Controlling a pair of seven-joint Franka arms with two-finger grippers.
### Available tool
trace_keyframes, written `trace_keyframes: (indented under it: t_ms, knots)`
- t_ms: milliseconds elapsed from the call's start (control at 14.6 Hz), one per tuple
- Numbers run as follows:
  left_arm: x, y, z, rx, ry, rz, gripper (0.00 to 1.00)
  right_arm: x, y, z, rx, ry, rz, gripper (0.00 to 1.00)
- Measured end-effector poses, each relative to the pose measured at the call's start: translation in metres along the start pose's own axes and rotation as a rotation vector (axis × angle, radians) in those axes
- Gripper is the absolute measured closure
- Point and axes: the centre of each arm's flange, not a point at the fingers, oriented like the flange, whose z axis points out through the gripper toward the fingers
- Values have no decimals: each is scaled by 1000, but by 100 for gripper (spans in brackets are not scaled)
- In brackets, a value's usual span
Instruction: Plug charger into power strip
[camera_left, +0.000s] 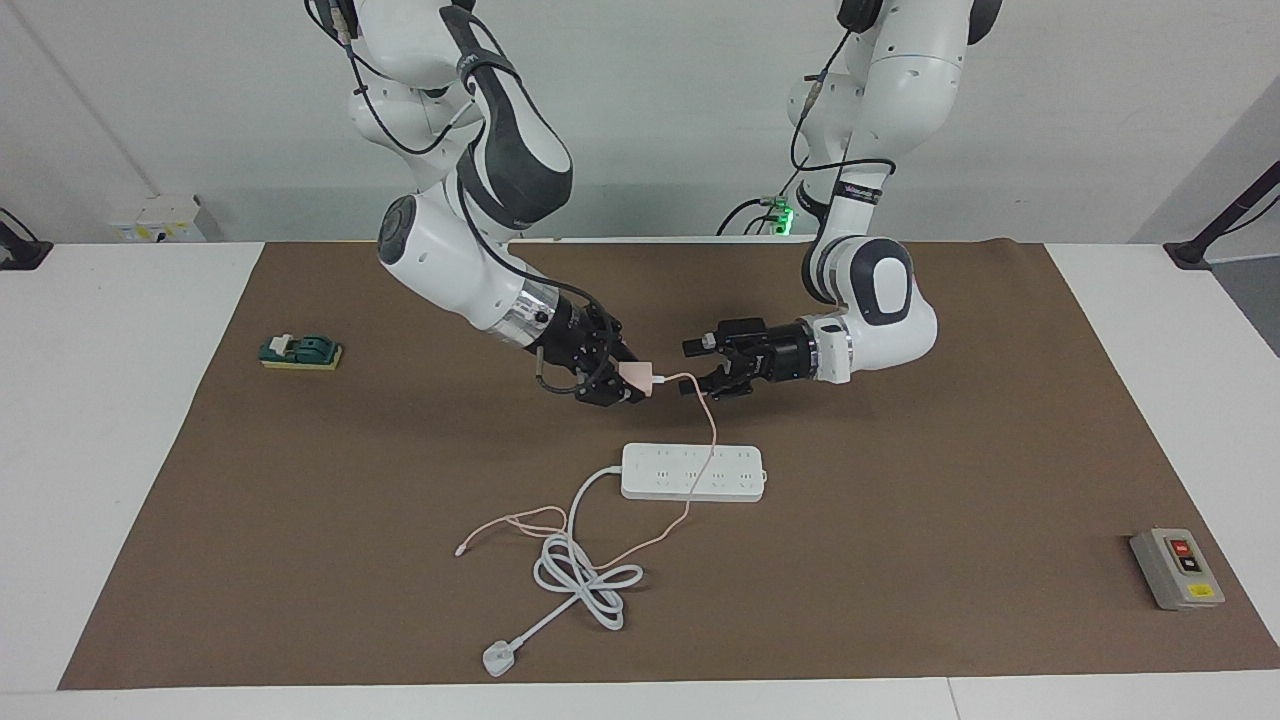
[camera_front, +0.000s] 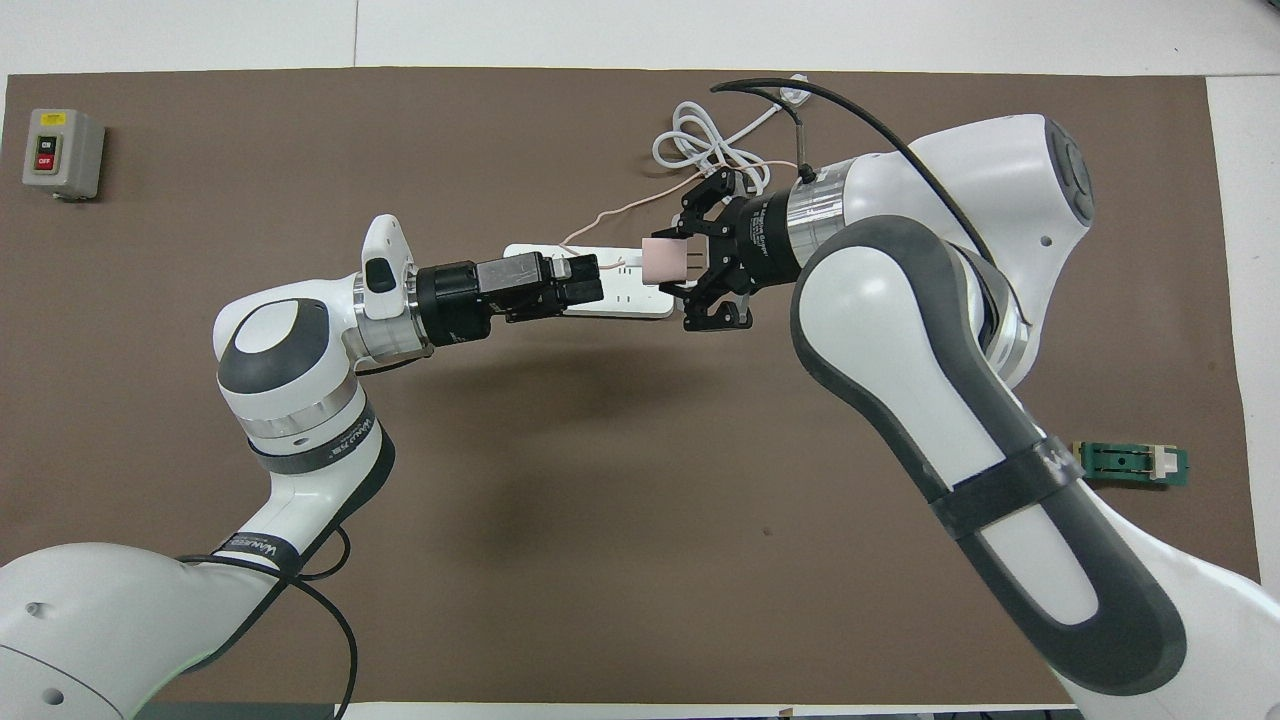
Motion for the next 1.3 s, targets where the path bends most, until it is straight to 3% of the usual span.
trace_keyframes:
  t_ms: [889,1300]
  knots:
    - [-12,1,23,-30,-7,-18,0,-16,9,24,-24,3,-28,49]
    - [-11,0,23,-20,3,-18,6,-17,9,24,-23,2,-28,49]
